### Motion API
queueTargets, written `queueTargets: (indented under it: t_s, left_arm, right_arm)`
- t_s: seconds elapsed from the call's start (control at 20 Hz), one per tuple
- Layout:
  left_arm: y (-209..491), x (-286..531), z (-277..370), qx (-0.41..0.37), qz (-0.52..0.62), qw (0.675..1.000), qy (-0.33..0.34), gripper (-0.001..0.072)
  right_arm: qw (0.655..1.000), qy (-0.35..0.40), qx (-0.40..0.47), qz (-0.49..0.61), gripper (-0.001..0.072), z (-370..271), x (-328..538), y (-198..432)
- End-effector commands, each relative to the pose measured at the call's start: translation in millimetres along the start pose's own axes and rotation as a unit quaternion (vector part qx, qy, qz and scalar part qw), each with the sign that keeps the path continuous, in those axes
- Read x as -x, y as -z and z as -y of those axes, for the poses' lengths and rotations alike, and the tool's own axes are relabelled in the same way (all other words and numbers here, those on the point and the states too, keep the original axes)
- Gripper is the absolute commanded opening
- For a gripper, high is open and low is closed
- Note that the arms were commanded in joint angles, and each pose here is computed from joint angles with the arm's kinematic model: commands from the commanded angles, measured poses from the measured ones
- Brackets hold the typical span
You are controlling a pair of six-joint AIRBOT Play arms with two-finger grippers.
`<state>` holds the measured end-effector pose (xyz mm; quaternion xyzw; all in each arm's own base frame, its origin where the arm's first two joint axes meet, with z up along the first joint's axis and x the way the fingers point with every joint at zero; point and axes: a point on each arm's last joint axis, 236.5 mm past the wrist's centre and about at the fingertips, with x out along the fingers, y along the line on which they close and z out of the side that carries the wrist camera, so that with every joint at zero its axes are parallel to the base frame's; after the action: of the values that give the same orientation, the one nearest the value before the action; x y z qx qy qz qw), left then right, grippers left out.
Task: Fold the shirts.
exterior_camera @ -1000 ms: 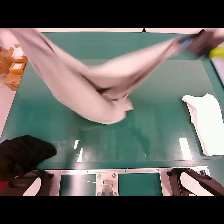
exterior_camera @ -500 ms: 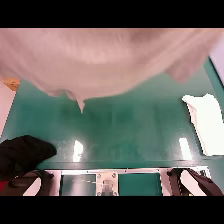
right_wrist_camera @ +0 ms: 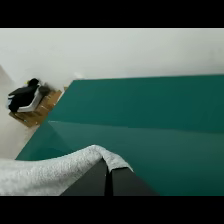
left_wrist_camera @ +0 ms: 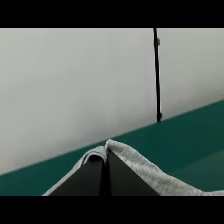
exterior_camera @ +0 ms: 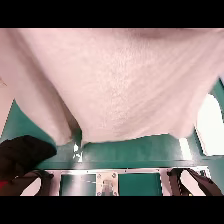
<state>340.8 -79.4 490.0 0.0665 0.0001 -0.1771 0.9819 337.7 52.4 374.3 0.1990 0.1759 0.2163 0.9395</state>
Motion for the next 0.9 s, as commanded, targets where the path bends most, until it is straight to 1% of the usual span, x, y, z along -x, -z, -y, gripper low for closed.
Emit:
queueTargets:
  t_s: [0.0, 0.15, 0.2, 0.3, 0.45, 0.6, 0.65, 0.7, 0.75, 0.8, 0.85]
  left_arm:
    - [109.5, -109.8, -10.1, 0.06, -0.112, 0.991, 0.05, 0.0026]
    - [241.5, -205.8, 17.1, 0.113, -0.219, 0.962, 0.122, 0.0026]
    - [290.8, -231.5, 30.7, 0.122, -0.254, 0.95, 0.136, 0.0026]
    - [365.0, -264.3, 51.5, 0.137, -0.298, 0.933, 0.146, 0.0026]
    - [416.0, -281.8, 65.9, 0.15, -0.324, 0.922, 0.147, 0.0026]
    - [419.4, -279.7, 67.7, 0.153, -0.332, 0.919, 0.15, 0.0027]
    - [417.8, -278.3, 68.9, 0.151, -0.334, 0.918, 0.154, 0.0041]
    - [415.9, -276.7, 70.2, 0.151, -0.336, 0.916, 0.157, 0.038]
    - [412.4, -274.5, 70.3, 0.156, -0.337, 0.915, 0.156, 0.0712]
    - [408.6, -269.0, 65.0, 0.159, -0.349, 0.911, 0.151, 0.0707]
    - [403.9, -260.2, 55.0, 0.153, -0.365, 0.906, 0.146, 0.0708]
  right_arm:
    - [0.992, 0.049, -0.107, -0.041, 0.0014, 101.3, -55.8, 73.0]
    - [0.974, 0.104, -0.18, -0.093, 0.0014, 190.5, -106.0, 155.9]
    - [0.966, 0.119, -0.198, -0.111, 0.0014, 214.4, -121.1, 181.2]
    - [0.951, 0.13, -0.236, -0.149, 0.0014, 249.7, -152.6, 226.7]
    - [0.932, 0.117, -0.295, -0.178, 0.0014, 280.0, -187.4, 268.0]
    - [0.924, 0.119, -0.308, -0.19, 0.0014, 292.6, -197.5, 282.3]
    - [0.925, 0.118, -0.307, -0.188, 0.0016, 293.1, -198.2, 279.8]
    - [0.927, 0.116, -0.304, -0.186, 0.0092, 293.3, -198.5, 274.8]
    - [0.929, 0.109, -0.302, -0.184, 0.0235, 292.3, -197.2, 266.6]
    - [0.931, 0.095, -0.301, -0.185, 0.0293, 289.5, -193.7, 256.9]
    - [0.932, 0.076, -0.299, -0.191, 0.0289, 285.6, -186.6, 245.2]
